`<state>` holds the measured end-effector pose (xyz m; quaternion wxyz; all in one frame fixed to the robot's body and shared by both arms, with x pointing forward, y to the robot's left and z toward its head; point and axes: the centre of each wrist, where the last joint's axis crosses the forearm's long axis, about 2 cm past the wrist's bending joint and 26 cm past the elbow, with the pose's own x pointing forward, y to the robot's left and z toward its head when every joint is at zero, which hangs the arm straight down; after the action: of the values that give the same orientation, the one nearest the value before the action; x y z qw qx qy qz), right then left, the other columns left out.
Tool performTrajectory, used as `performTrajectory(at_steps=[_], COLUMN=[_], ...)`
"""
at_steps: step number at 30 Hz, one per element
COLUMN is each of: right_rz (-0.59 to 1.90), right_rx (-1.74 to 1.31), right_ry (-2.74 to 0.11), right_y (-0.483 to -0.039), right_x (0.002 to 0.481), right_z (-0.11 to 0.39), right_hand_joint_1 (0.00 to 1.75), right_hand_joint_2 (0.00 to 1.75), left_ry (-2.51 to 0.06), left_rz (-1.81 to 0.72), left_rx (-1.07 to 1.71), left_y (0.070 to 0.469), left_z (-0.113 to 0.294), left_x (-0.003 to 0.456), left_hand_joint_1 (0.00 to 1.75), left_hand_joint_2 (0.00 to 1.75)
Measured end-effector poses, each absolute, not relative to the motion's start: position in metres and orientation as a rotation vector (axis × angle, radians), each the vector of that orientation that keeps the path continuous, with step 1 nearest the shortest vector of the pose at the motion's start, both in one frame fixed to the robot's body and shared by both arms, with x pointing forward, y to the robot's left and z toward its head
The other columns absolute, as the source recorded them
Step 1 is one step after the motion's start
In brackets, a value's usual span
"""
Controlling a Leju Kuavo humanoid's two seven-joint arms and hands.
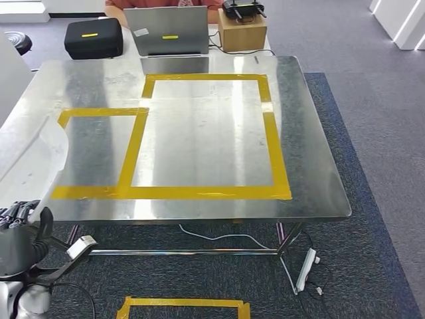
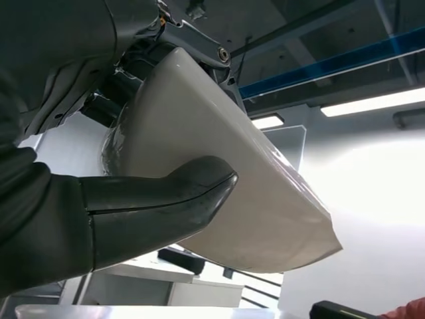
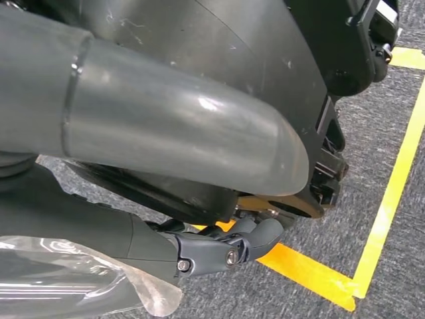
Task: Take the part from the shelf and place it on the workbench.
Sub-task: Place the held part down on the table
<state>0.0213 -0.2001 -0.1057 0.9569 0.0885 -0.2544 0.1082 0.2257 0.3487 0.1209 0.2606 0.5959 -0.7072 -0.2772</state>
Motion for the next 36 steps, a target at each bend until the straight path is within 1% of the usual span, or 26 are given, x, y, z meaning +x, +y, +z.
performTrajectory(at_steps=[8, 14, 18, 23, 28, 36], right_rz=[0.265, 0.302, 0.324, 0.354, 0.369, 0.386], right_rx=[0.19, 0.199, 0.205, 0.212, 0.222, 0.235], right_ry=[-0.528, -0.531, -0.538, -0.534, -0.548, -0.568], right_y=[-0.203, -0.203, -0.204, -0.203, -0.202, -0.2], right_x=[0.03, 0.037, 0.043, 0.05, 0.057, 0.065], right_z=[-0.105, -0.105, -0.104, -0.103, -0.102, -0.1], right_hand_joint_1=[0.0, 0.0, 0.0, 0.0, 0.0, 0.0], right_hand_joint_2=[0.0, 0.0, 0.0, 0.0, 0.0, 0.0], left_ry=[-1.84, -1.863, -1.908, -1.888, -1.895, -1.824], left_rz=[-0.781, -0.867, -0.95, -0.965, -1.042, -1.039], left_rx=[1.692, 1.727, 1.729, 1.733, 1.713, 1.689], left_y=[0.365, 0.375, 0.375, 0.373, 0.366, 0.365], left_z=[0.132, 0.145, 0.153, 0.158, 0.16, 0.157], left_x=[0.263, 0.288, 0.301, 0.311, 0.326, 0.344], left_hand_joint_1=[1.75, 1.75, 1.75, 1.75, 1.75, 1.75], left_hand_joint_2=[1.75, 1.75, 1.75, 1.75, 1.75, 1.75])
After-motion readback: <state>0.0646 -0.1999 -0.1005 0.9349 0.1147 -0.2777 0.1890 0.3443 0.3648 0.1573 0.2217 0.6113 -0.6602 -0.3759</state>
